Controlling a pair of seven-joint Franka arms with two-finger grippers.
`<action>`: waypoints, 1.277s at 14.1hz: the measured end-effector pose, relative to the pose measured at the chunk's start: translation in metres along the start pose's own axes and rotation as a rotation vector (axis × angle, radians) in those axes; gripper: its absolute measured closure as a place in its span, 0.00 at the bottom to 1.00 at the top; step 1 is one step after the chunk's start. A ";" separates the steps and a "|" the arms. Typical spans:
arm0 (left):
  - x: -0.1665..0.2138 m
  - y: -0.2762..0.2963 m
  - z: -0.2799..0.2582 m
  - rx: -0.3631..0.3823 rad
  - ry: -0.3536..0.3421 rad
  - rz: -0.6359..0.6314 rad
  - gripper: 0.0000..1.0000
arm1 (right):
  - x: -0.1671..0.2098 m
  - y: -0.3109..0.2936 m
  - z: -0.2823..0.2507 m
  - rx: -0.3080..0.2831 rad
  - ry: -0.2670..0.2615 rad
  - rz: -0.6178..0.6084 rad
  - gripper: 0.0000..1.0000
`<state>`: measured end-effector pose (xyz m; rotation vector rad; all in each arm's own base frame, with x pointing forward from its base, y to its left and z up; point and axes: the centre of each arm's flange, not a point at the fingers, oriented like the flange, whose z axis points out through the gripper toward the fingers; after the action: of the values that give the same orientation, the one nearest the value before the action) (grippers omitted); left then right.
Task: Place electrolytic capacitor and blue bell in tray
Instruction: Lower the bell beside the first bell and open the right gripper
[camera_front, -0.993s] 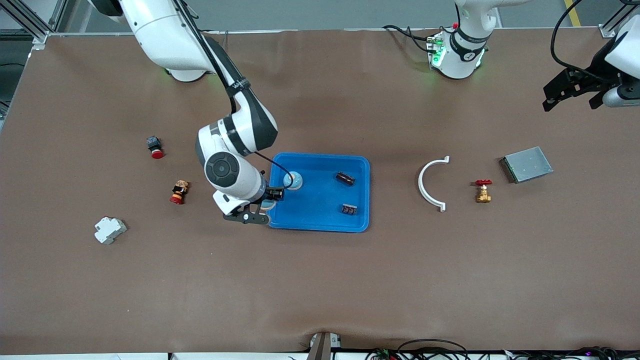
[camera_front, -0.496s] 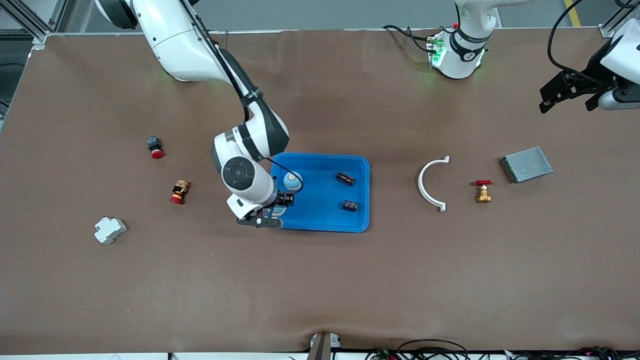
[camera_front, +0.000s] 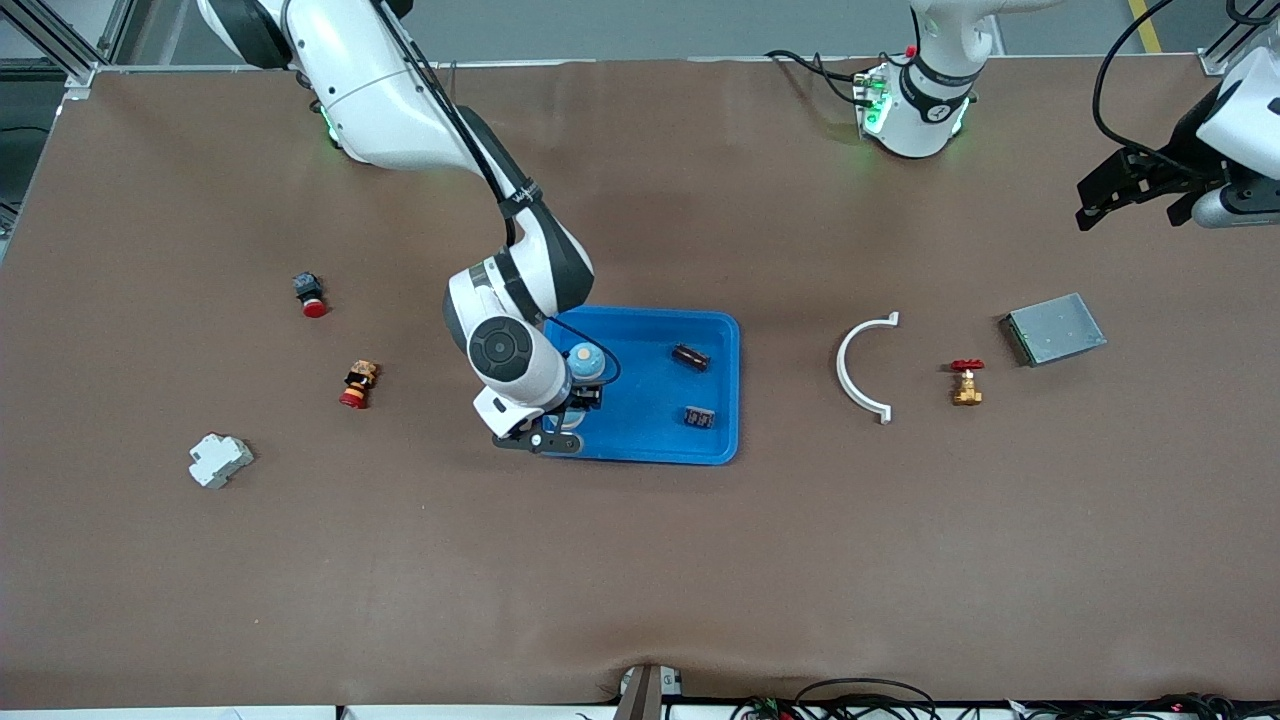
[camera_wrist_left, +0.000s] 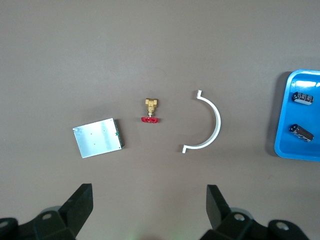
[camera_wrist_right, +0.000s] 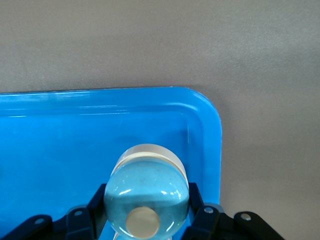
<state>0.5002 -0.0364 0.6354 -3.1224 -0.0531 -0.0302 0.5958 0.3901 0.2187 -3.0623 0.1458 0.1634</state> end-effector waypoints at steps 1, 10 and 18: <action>0.000 0.000 0.000 0.000 0.000 -0.001 0.00 | 0.001 0.000 0.002 0.003 0.002 0.002 0.34; 0.000 0.000 0.001 0.000 -0.006 -0.005 0.00 | -0.003 -0.006 0.024 0.009 0.000 -0.005 0.34; 0.000 -0.003 0.002 0.001 -0.011 -0.010 0.00 | -0.002 -0.006 0.032 0.010 0.005 -0.004 0.34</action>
<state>0.4998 -0.0338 0.6338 -3.1220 -0.0683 -0.0129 0.5910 0.3984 0.1876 -3.0531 0.1404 0.1536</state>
